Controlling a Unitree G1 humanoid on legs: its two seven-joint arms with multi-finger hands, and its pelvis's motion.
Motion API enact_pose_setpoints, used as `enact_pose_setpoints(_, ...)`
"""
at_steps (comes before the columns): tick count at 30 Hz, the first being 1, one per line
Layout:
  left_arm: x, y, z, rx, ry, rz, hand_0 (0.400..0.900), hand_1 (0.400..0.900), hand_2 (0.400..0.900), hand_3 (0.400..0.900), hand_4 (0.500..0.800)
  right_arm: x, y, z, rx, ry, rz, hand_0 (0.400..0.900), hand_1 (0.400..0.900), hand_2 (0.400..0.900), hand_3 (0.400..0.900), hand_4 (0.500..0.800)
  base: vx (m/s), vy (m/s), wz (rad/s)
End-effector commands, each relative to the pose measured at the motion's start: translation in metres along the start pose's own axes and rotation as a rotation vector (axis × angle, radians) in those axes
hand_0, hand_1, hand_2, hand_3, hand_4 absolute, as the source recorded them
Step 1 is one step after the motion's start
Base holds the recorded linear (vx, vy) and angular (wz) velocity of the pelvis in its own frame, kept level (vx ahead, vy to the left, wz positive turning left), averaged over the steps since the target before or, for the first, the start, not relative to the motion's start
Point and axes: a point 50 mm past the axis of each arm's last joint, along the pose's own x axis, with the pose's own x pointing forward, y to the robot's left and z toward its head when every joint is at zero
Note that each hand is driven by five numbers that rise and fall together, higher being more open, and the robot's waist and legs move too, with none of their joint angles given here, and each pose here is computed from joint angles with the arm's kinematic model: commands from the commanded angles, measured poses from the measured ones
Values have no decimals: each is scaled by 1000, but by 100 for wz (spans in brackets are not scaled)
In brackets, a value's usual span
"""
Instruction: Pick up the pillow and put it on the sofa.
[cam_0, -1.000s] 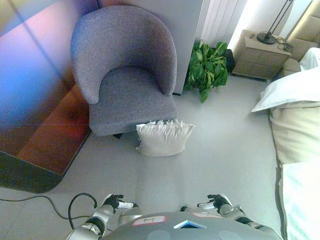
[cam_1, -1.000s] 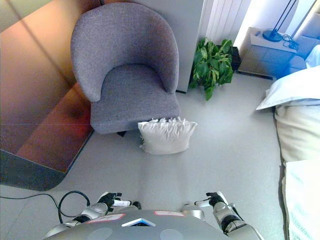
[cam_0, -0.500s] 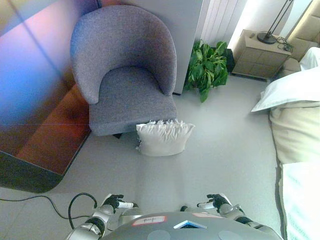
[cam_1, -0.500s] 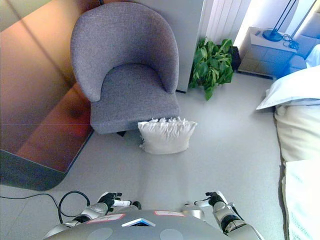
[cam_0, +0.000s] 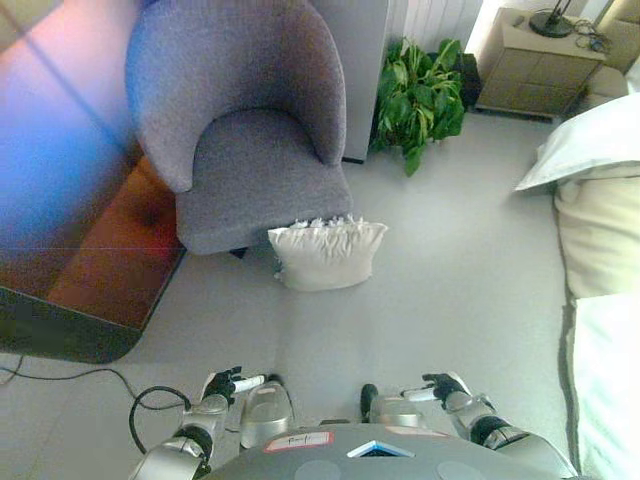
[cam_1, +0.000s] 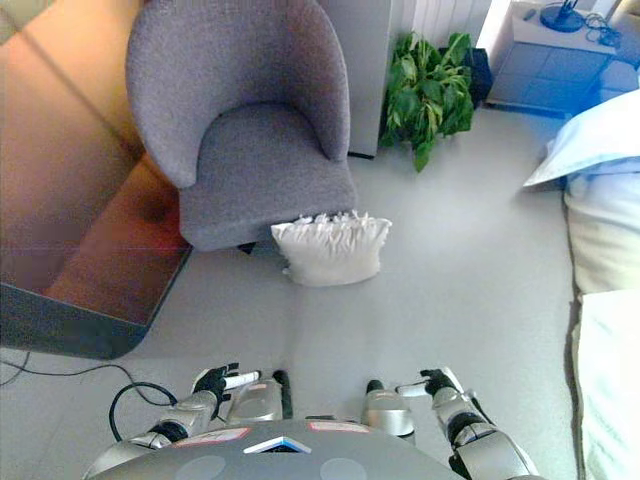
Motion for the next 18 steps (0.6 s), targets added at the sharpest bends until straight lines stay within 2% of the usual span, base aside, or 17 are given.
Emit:
enact_pose_setpoints(1,-1,11,-14,-74,36,54,900,900,900,900,800,0,-7,-17,4,30,-18,900,900,900,900,800,473,154,-35)
enact_pose_setpoints(10,-1,16,-16,-175,34,99,900,900,900,900,800,-1,7,-20,20,32,-5,900,900,900,900,800,520,223,-16)
enact_pose_setpoints(18,0,39,-3,13,-18,111,900,900,900,900,800,-1,6,3,29,-64,-1,900,900,900,900,800,535,222,-9)
